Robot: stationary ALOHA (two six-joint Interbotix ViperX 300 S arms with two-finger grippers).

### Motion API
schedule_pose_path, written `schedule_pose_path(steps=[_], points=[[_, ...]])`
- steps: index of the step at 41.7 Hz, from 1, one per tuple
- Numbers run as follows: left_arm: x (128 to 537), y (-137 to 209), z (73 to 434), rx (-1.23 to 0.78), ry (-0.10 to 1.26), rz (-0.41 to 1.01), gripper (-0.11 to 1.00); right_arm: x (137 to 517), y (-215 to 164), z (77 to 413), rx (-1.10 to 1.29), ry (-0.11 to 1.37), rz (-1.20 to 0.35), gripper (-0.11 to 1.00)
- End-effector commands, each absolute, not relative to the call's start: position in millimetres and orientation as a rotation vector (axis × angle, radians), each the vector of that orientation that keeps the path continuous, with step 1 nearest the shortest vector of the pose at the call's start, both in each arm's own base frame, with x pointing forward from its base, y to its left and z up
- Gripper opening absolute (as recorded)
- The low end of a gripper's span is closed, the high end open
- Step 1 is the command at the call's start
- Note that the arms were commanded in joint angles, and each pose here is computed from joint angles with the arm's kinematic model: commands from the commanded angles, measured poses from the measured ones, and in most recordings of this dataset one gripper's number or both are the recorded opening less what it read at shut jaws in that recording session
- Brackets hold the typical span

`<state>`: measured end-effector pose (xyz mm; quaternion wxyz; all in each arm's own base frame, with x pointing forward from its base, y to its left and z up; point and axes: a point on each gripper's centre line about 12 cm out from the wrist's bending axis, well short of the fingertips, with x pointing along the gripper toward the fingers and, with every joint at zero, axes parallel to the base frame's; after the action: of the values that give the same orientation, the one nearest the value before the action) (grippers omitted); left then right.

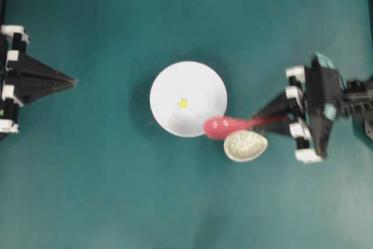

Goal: Scoop the yellow hexagonal prism block from the bowl with a spoon using the right arm.
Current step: 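Carry the spoon over the white bowl and lower it inside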

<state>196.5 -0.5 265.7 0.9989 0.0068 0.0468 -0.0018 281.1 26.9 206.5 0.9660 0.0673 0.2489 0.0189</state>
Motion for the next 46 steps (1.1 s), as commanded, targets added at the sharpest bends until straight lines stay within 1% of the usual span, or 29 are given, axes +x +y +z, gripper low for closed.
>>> schedule_pose_path(steps=[1, 15, 27, 34, 46], points=[[199.3, -0.9, 267.8, 0.018, 0.089, -0.006, 0.01, 290.9, 17.0, 223.5, 0.155, 0.553, 0.024, 0.23], [199.4, -0.6, 266.9, 0.018, 0.092, -0.004, 0.01, 325.2, -10.4, 253.7, 0.195, 0.804, 0.010, 0.23], [199.4, -0.6, 267.1, 0.018, 0.090, -0.004, 0.01, 353.4, -27.1, 244.5, 0.162, 1.052, 0.015, 0.23], [199.4, -0.6, 267.1, 0.018, 0.090, -0.004, 0.01, 366.9, -30.9, 238.3, 0.131, 1.120, 0.017, 0.23], [199.4, -0.6, 268.0, 0.018, 0.083, -0.004, 0.01, 378.0, -33.2, 219.1, 0.125, 1.167, 0.016, 0.23]])
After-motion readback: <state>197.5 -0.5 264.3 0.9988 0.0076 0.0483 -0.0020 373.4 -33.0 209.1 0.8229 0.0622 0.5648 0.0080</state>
